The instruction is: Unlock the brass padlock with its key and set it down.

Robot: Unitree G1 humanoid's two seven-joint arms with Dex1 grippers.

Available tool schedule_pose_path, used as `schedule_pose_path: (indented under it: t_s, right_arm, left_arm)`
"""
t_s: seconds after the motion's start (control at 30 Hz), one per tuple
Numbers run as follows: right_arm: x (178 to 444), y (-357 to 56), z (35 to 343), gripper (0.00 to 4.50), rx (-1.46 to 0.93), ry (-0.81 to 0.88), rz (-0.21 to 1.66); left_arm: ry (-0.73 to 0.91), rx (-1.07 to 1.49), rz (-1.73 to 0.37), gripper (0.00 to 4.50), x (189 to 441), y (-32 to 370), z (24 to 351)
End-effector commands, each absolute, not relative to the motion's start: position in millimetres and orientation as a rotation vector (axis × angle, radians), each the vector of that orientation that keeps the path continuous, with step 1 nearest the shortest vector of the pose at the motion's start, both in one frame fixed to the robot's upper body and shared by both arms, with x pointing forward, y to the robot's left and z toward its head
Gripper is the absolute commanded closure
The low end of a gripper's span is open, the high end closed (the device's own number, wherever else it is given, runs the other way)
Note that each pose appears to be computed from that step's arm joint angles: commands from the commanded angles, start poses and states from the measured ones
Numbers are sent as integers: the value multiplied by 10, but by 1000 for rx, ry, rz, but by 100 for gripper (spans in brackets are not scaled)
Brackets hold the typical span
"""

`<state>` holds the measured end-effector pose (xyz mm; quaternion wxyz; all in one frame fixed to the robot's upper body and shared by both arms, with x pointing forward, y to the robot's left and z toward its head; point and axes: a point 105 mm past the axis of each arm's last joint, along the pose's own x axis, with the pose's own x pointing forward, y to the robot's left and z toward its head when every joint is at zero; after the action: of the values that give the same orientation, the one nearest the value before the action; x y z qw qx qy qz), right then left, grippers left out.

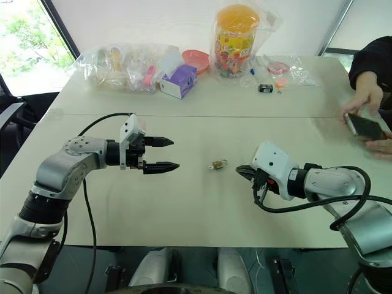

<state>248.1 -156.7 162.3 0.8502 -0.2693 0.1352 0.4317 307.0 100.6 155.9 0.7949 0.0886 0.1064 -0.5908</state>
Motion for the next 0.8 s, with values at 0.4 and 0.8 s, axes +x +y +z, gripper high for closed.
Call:
schedule_pose_path:
  t_s: [0.4, 0.8]
  right_arm:
    - [2426, -1641, 1731, 450, -619, 257, 871]
    - [2505, -1652, 1773, 450, -641, 251, 880]
  left_arm:
    - [153, 153, -1299, 4, 3124, 877, 1720]
    - [157, 134, -1328, 4, 3030, 826, 1707]
